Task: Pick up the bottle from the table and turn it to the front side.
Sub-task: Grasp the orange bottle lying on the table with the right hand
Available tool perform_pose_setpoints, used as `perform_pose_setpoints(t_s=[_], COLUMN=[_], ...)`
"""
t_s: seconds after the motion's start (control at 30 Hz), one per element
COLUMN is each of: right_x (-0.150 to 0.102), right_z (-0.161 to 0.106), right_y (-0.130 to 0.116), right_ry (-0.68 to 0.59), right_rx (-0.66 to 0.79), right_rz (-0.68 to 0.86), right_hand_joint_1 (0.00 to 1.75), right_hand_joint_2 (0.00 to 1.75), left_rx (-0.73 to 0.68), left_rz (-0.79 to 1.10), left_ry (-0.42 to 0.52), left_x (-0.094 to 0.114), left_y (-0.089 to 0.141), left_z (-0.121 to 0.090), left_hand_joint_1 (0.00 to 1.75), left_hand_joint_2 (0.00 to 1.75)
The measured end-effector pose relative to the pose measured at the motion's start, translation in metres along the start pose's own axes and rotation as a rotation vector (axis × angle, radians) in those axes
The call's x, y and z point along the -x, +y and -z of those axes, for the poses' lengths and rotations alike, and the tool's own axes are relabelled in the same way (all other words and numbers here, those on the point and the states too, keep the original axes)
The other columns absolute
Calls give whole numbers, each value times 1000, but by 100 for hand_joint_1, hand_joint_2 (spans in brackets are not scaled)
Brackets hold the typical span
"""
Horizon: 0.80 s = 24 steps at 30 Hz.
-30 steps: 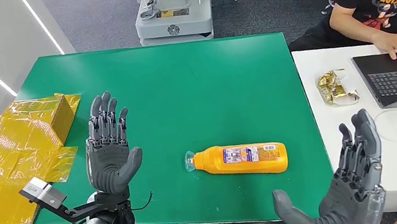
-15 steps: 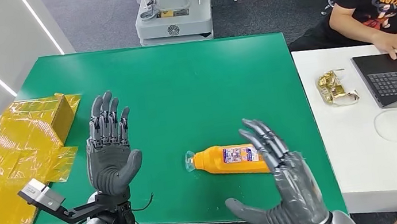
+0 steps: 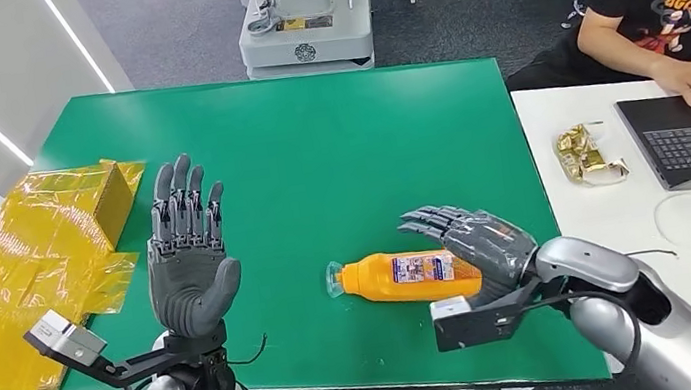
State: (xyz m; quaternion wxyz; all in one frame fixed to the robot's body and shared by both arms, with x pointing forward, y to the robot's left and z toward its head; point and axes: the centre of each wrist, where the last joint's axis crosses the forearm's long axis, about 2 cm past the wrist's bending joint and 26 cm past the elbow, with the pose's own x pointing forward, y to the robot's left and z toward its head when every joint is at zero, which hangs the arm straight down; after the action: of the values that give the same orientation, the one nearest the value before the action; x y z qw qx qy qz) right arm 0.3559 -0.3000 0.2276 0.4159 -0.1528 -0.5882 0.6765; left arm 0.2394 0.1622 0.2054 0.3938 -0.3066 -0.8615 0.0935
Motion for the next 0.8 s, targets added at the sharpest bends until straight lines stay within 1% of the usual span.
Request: perform_pose_setpoints(t_s=[0.13,0.27,0.47,0.57,0.8], right_x=[16,32,52,62,71], right_z=[0,-1,-3,0,8], right_y=[-6,-6,11,23,54], right_ry=[43,51,78,90,139], right_rx=[-82,-143,-207,-202,-189], right_rz=[-7,5,17,20,17], right_hand_joint_1=[0,0,0,0,0], right_hand_joint_2=[175,175,175,175,175], left_rx=[-3,-4,-12,-26,-35], left_rz=[-9,-19,-28,-25,-21], left_ry=[-3,-15,-31,-49,-56], left_x=[0,1,3,3,2], left_y=[0,1,2,3,3], left_z=[1,5,9,13,14], left_hand_joint_1=[0,0,0,0,0], left_hand_joint_2=[175,175,175,175,175])
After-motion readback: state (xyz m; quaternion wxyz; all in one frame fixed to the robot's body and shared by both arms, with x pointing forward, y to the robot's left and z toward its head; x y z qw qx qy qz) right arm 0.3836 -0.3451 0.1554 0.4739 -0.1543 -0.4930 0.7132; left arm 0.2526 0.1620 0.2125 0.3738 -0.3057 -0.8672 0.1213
